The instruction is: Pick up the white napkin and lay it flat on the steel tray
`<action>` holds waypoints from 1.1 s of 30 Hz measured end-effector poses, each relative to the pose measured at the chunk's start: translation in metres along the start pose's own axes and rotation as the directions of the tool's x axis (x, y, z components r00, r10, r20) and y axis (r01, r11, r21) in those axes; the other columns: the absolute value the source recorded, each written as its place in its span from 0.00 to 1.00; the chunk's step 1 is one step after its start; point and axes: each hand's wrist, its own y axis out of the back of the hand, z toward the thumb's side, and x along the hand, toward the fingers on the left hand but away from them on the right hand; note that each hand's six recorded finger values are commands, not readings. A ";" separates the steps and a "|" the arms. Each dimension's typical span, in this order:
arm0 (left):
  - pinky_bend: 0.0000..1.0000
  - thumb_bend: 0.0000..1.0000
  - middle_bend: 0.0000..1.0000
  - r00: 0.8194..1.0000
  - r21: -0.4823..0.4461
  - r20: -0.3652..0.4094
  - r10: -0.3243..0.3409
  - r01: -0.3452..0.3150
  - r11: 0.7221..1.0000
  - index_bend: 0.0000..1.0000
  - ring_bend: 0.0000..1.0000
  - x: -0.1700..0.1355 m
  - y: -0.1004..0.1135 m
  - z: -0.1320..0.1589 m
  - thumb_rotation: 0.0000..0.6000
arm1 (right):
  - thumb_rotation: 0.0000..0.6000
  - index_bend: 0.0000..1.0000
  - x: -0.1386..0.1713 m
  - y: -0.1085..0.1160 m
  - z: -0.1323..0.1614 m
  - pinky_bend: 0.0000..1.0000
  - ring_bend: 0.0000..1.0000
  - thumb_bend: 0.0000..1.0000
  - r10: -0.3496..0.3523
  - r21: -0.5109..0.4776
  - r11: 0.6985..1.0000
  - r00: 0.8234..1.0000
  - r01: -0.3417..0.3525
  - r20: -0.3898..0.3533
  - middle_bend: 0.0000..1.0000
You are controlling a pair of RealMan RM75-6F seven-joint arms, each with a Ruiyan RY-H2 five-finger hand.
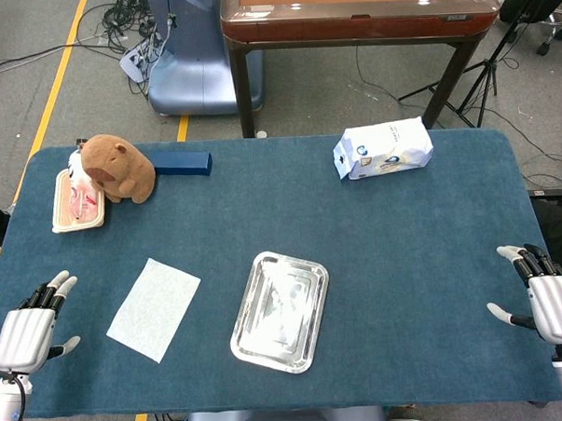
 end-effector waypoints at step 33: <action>0.56 0.03 0.39 0.926 0.119 0.373 0.059 -0.110 0.987 0.24 0.35 0.007 -0.020 0.034 1.00 | 1.00 0.24 0.001 0.003 0.003 0.36 0.17 0.00 -0.024 -0.031 0.999 0.999 0.023 -0.029 0.28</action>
